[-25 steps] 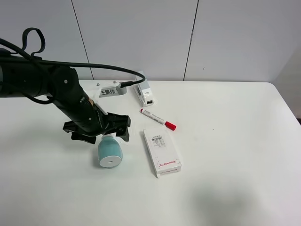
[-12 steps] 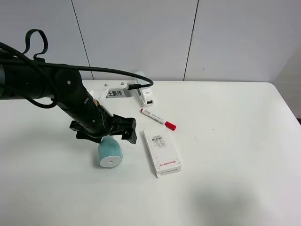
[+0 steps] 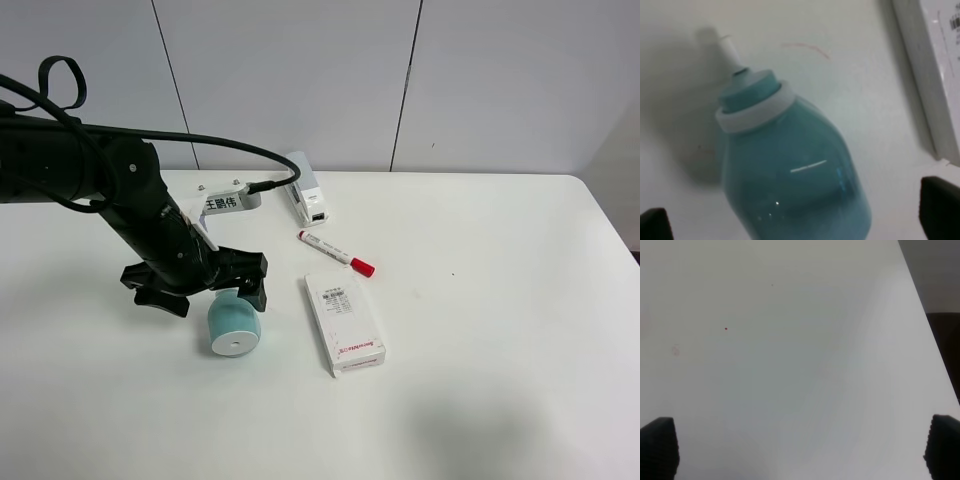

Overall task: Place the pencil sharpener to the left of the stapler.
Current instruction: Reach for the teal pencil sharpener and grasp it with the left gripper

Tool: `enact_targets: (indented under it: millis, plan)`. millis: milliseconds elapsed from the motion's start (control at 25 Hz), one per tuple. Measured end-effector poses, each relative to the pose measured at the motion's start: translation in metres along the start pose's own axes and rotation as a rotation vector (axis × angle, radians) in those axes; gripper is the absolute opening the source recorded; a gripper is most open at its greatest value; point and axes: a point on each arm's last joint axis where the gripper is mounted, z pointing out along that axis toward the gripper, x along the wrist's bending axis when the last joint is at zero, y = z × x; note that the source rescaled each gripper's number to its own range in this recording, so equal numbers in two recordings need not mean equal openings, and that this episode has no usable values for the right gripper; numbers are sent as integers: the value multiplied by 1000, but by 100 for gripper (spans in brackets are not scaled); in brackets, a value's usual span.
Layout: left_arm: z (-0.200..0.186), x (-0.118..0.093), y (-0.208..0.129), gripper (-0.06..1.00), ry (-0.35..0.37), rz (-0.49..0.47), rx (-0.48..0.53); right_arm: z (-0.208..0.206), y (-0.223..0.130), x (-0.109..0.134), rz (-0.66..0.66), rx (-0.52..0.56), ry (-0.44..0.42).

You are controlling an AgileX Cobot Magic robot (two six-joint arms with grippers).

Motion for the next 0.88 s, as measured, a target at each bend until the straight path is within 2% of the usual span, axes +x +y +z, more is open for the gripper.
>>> enact_targets:
  millis: [200, 880]
  plan:
    - [0, 0, 0, 97, 1, -67, 1, 0, 0, 0, 0, 0, 0]
    - [53, 9, 6, 97, 51, -111, 38, 0, 0, 0, 0, 0, 0]
